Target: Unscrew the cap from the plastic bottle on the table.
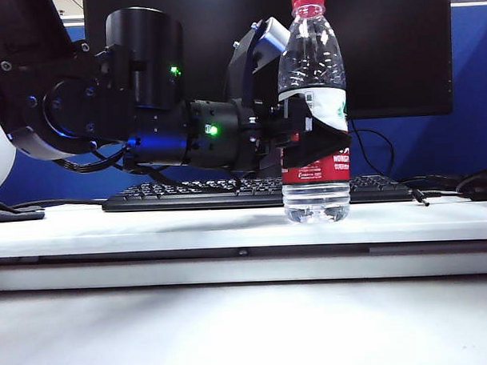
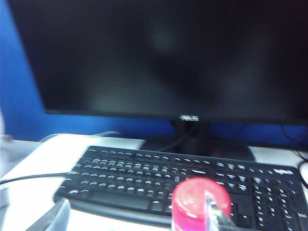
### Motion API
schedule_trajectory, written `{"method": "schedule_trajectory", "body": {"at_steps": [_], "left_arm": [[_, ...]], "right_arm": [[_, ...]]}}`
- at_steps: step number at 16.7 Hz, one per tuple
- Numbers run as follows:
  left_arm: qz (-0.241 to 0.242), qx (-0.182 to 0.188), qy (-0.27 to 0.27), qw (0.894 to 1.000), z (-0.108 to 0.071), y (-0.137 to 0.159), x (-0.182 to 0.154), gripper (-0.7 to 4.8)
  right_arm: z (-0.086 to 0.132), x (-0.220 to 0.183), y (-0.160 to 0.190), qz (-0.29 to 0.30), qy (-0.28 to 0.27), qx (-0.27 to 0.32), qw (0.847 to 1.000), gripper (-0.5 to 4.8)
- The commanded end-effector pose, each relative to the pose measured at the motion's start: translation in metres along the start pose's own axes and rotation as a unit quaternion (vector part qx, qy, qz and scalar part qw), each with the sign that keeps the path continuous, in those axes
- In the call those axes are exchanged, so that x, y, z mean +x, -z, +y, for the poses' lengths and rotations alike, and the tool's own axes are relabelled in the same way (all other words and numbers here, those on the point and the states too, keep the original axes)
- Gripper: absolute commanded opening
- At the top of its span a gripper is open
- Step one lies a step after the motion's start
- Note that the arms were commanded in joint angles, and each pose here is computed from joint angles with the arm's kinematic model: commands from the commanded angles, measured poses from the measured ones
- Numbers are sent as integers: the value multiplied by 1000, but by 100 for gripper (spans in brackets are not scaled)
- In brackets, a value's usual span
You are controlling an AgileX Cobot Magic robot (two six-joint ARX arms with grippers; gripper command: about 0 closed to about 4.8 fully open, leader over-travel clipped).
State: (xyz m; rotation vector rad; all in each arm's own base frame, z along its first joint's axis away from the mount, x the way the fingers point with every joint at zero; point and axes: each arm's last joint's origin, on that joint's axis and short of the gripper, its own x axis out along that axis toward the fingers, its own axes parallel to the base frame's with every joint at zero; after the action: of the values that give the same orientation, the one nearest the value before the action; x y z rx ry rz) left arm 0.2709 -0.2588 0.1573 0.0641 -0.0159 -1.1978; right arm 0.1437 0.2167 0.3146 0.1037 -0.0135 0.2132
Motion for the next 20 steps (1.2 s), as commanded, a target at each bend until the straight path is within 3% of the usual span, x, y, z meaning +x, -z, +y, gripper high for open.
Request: {"method": "schedule_trajectory", "body": {"at_steps": [1, 6, 7, 8, 10, 12, 16, 19, 20], "left_arm": [[9, -7, 17, 1000, -2, 2, 1, 273], [9, -8, 16, 1000, -2, 2, 1, 273], [9, -8, 16, 1000, -2, 2, 1, 273], [9, -8, 16, 1000, -2, 2, 1, 273], [9, -8, 16, 1000, -2, 2, 1, 273], [9, -8, 16, 1000, -2, 2, 1, 273], [9, -8, 16, 1000, -2, 2, 1, 273], [9, -8, 16, 1000, -2, 2, 1, 273], [9, -8, 16, 1000, -2, 2, 1, 273]], "right_arm": [[7, 9, 7, -16, 55, 12, 998, 360], [0, 14, 10, -7, 101, -5, 995, 353], [-3, 16, 12, -3, 116, -12, 993, 302], [-4, 17, 12, -2, 120, -13, 993, 299], [-6, 18, 11, -3, 124, -13, 992, 228], [-6, 19, 11, -2, 114, -13, 993, 201], [-7, 21, 11, -1, 99, -12, 995, 196], [-11, 19, 10, 16, 77, -46, 996, 115], [-14, 19, 9, 18, 78, -48, 996, 115]]}}
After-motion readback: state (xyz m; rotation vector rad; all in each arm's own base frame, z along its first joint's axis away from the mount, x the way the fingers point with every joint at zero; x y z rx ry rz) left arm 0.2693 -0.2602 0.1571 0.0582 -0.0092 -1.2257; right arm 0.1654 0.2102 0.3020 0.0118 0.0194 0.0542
